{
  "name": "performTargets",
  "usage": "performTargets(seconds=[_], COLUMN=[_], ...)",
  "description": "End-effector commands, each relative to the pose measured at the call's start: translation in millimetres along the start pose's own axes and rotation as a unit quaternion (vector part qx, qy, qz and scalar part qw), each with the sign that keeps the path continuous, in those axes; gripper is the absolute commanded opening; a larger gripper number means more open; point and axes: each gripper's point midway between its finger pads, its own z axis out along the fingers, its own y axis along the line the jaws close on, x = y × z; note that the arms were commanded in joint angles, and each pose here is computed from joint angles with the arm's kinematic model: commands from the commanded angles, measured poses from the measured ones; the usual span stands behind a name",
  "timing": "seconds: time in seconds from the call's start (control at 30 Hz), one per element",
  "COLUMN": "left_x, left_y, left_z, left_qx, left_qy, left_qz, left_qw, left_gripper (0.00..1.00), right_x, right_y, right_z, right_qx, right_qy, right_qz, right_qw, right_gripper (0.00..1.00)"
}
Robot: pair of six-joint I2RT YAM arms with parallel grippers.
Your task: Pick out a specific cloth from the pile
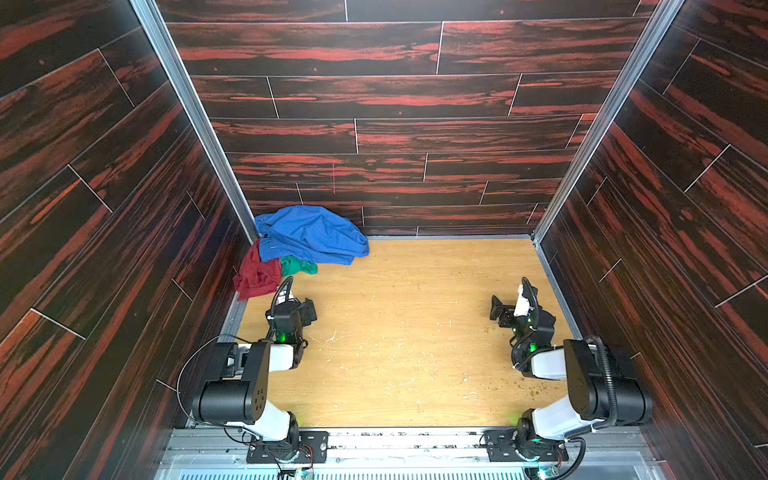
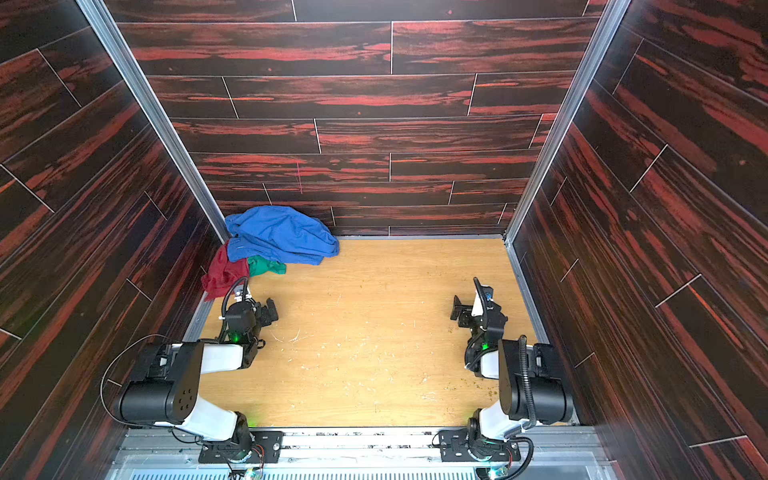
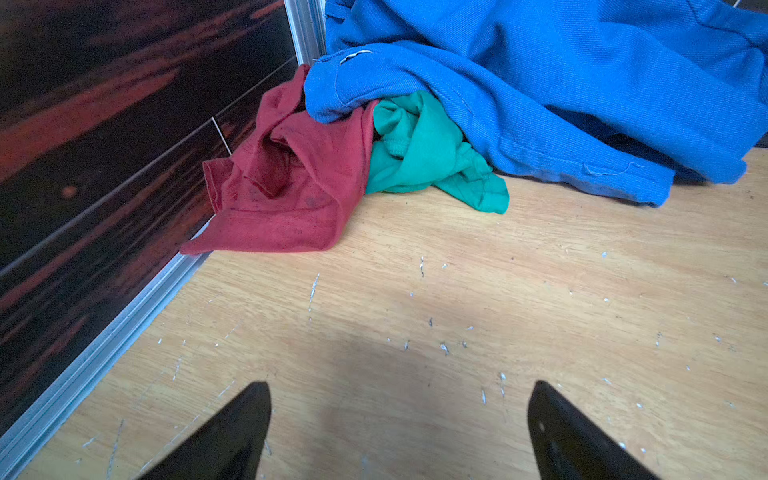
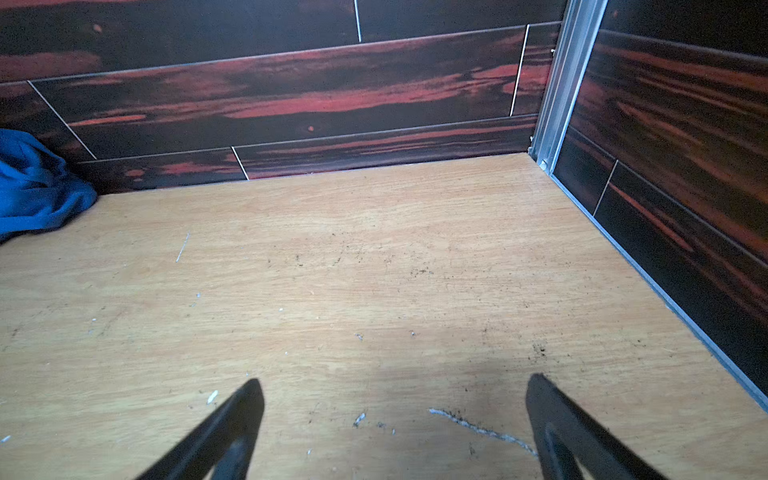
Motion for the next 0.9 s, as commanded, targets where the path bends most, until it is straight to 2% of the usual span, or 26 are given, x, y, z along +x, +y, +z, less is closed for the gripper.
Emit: performTargets(seconds=[0.0, 0.67, 0.8, 0.87], left_x=[-13.0, -12.6, -13.9, -28.2], left_y=[0.0, 0.0, -0.2, -3.8], left_z=[1.3, 1.4, 0.3, -5.5], left_qx=[-0.002, -0.002, -0.001, 0.013], left_qy=[-0.015, -0.015, -0.018, -0.047], left_qz=[-0.004, -0.004, -0.004, -0.002], left_qw=[1.0, 1.0, 1.0, 0.999], left_gripper=[0.99, 0.99, 0.99, 0.99], right_x=[-6.0, -6.6, -10.3, -21.0], right_y=[-2.2, -4.7, -3.5, -3.8], right_z=[3.8, 2.2, -0.2, -3.5], right_qx=[0.003, -0.016, -0.02, -0.017], right_qy=[-0.009, -0.01, -0.018, -0.018], right_qz=[0.001, 0.015, 0.015, 0.015], right_qw=[1.0, 1.0, 1.0, 1.0], right_gripper=[0.99, 0.99, 0.9, 0.9])
